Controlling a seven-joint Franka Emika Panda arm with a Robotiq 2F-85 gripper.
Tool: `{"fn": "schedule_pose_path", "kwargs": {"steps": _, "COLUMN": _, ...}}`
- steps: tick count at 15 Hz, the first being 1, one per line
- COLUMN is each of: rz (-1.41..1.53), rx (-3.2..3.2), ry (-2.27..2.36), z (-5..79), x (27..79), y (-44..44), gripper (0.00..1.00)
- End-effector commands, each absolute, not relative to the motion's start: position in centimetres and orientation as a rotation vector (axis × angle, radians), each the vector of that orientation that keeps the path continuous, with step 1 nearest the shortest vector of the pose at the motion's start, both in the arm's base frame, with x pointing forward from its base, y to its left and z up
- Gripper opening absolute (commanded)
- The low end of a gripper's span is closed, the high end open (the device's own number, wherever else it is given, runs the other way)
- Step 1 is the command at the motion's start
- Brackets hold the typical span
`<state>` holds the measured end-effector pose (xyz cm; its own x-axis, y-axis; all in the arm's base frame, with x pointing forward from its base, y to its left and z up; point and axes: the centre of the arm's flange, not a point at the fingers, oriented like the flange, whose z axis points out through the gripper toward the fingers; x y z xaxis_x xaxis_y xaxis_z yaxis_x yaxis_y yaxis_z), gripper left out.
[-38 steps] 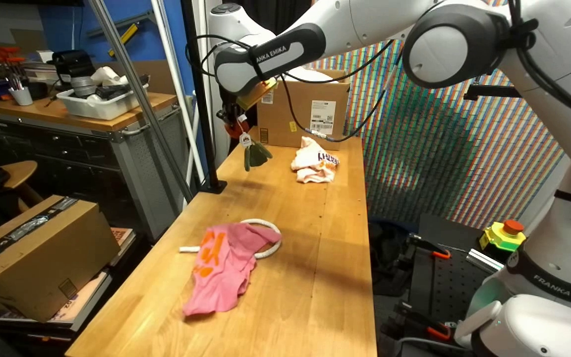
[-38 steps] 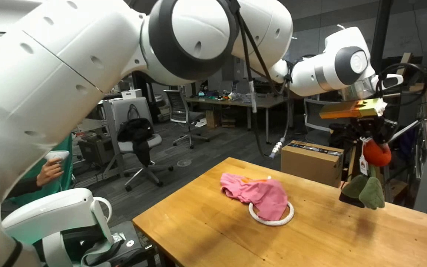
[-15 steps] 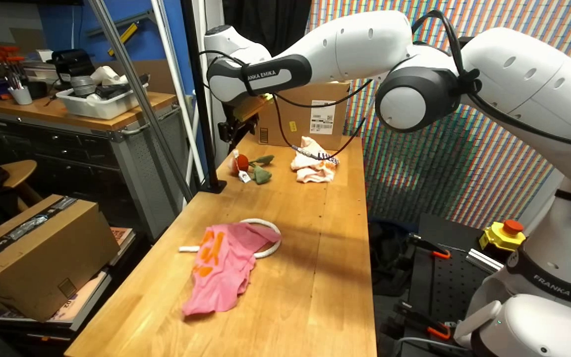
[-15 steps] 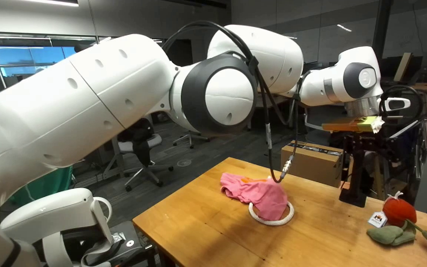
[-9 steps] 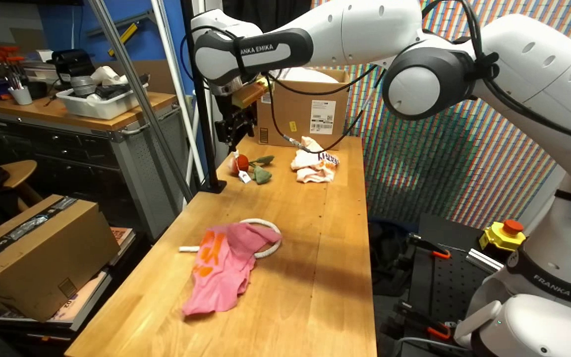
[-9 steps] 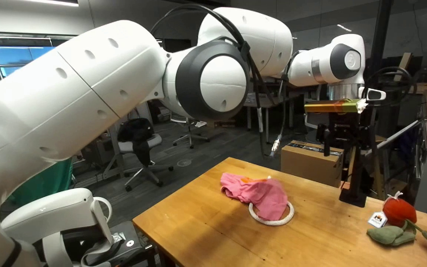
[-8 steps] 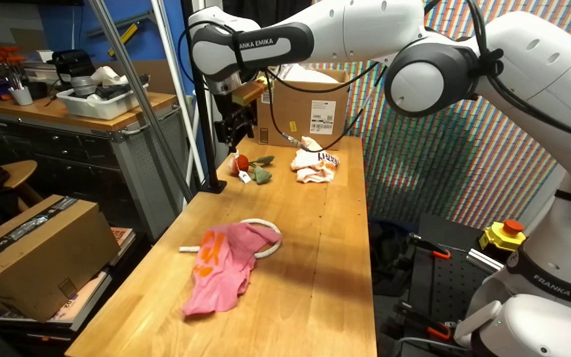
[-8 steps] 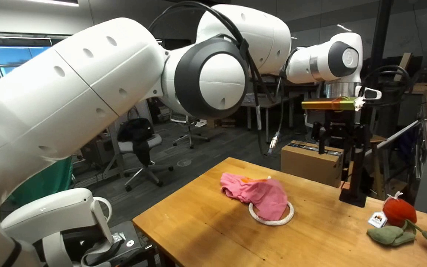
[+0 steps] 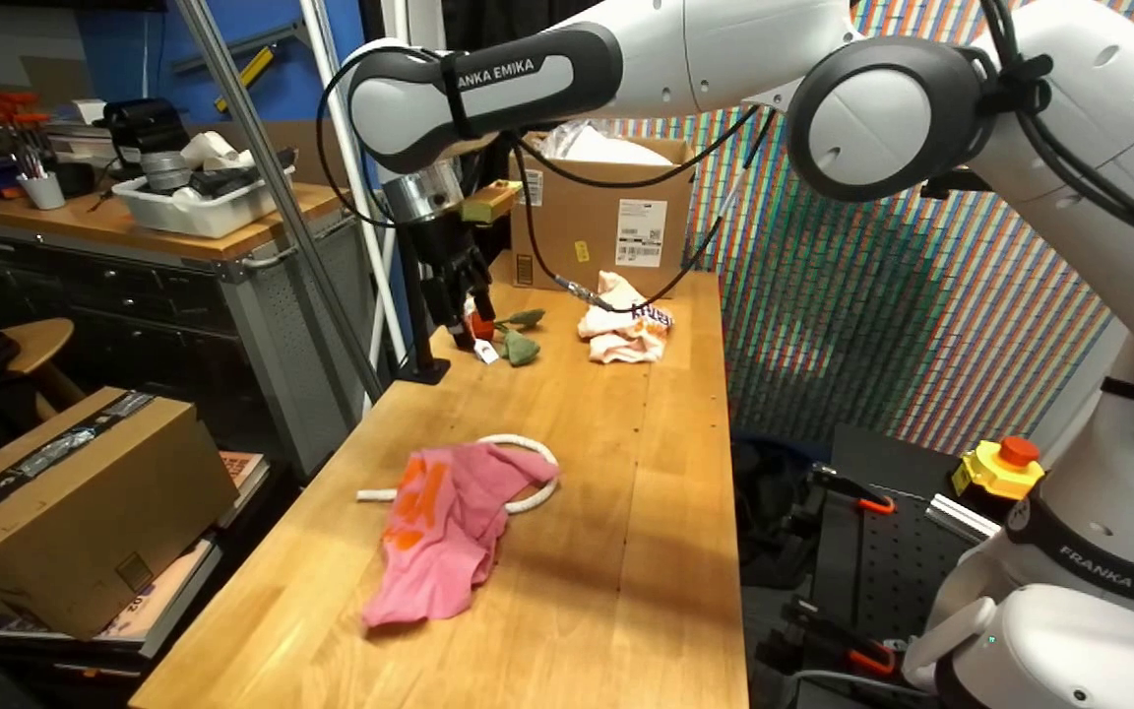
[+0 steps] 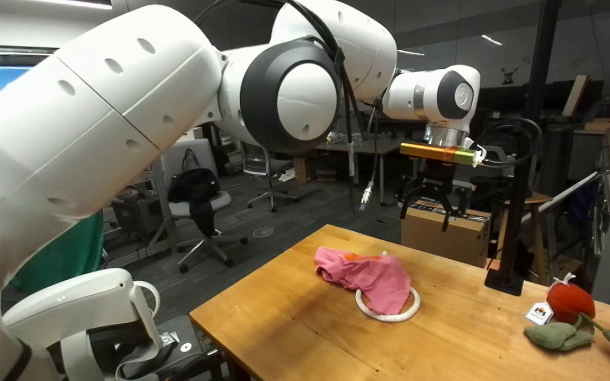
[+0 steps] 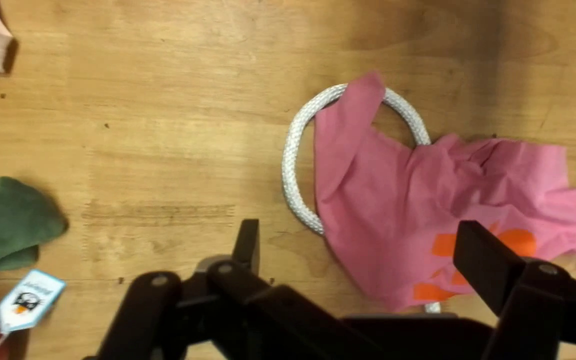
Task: Move the peach colored shirt and the turnip plushie to the right then move the pink shirt closer to you
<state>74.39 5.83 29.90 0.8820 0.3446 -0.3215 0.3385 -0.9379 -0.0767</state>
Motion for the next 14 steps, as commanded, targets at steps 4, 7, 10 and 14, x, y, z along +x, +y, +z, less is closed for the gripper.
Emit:
{"fn": "schedule_pose_path", "kwargs": {"steps": 4, "rz": 0.376, "rx": -2.934, "ry": -0.773, "z": 26.6, "x": 68.6, "y": 13.4, "gripper": 1.0}}
{"fn": "schedule_pose_path", "kwargs": {"steps": 7, "rz": 0.218, "rx": -2.955, "ry": -0.769, "z": 24.6, "x": 67.3, "y": 16.7, "gripper": 1.0}}
{"fn": "schedule_pose_path", "kwargs": {"steps": 10, "rz": 0.156, "rx": -2.987, "ry": -0.818, "z": 22.8, "x": 65.1, "y": 18.6, "gripper": 1.0}}
{"fn": "schedule_pose_path", "kwargs": {"steps": 14, "rz": 0.167, "rx": -3.021, "ry": -0.909, "z": 22.1, "x": 60.9, "y": 18.1, "gripper": 1.0}}
